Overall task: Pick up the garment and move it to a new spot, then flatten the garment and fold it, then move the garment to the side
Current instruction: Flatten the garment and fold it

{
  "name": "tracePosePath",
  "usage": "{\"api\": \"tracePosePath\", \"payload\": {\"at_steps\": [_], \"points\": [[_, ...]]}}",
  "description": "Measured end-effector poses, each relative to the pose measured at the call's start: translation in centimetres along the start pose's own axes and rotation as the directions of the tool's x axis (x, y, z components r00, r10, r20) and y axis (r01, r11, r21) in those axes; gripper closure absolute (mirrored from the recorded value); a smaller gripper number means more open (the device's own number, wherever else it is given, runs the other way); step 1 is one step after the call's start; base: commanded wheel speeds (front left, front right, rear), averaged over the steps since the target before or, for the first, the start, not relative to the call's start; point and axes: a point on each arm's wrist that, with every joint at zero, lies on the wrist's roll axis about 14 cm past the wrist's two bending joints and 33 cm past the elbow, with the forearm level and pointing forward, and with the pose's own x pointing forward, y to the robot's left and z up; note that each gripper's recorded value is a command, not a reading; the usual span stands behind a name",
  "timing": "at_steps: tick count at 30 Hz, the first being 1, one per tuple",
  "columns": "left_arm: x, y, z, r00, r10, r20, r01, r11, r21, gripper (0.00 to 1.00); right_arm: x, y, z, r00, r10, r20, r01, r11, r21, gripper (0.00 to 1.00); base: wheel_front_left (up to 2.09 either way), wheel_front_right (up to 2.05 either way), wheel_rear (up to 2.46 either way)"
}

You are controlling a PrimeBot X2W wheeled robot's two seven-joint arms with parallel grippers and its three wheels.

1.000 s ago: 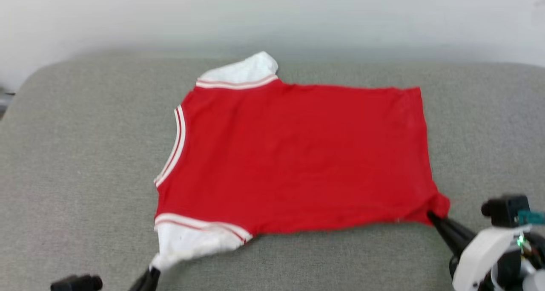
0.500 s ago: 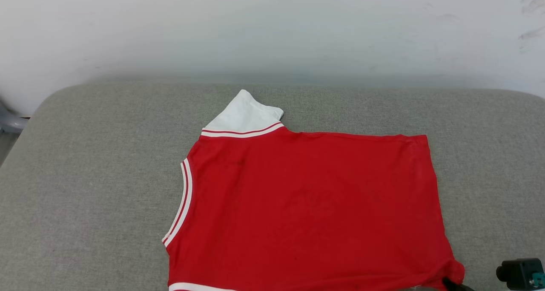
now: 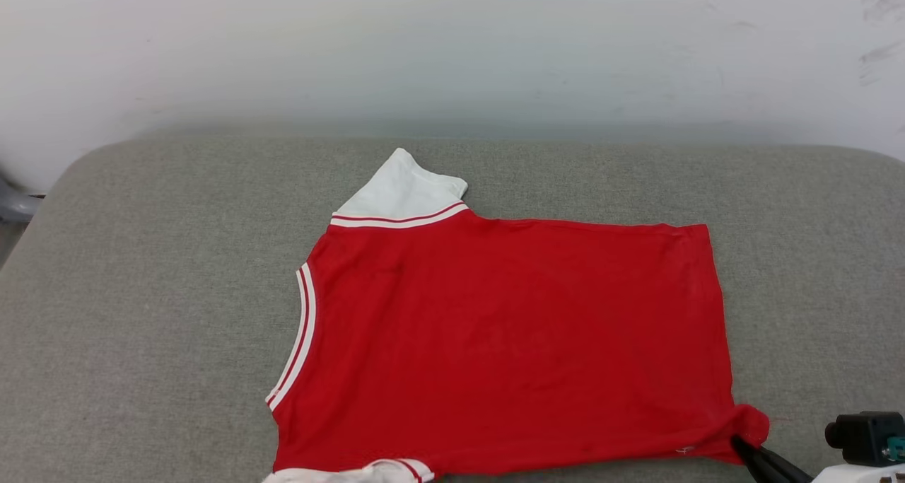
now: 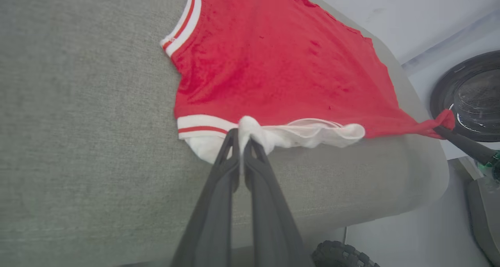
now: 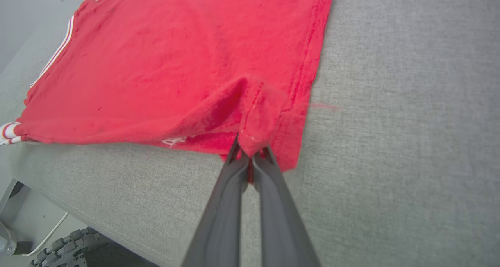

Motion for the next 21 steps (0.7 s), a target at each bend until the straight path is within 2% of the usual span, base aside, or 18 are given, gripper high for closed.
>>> {"api": "tracePosePath", "payload": {"at_steps": [8,21], "points": [[2.6,0.1,4.7,0.996,-0.052,0.074,0.043,0.993,0.112,1.00,0.7,0.0,1.0,0.999,0.000,0.033,-0.001,1.000,0.014,1.00,0.00,0.00,0.00],[9.9,0.5,9.4,0.993,-0.110,0.048,0.097,0.971,0.218,1.00,3.9,-1.1,2.5,1.000,-0.006,0.018,0.006,1.000,-0.003,1.00,0.00,0.00,0.00]]}}
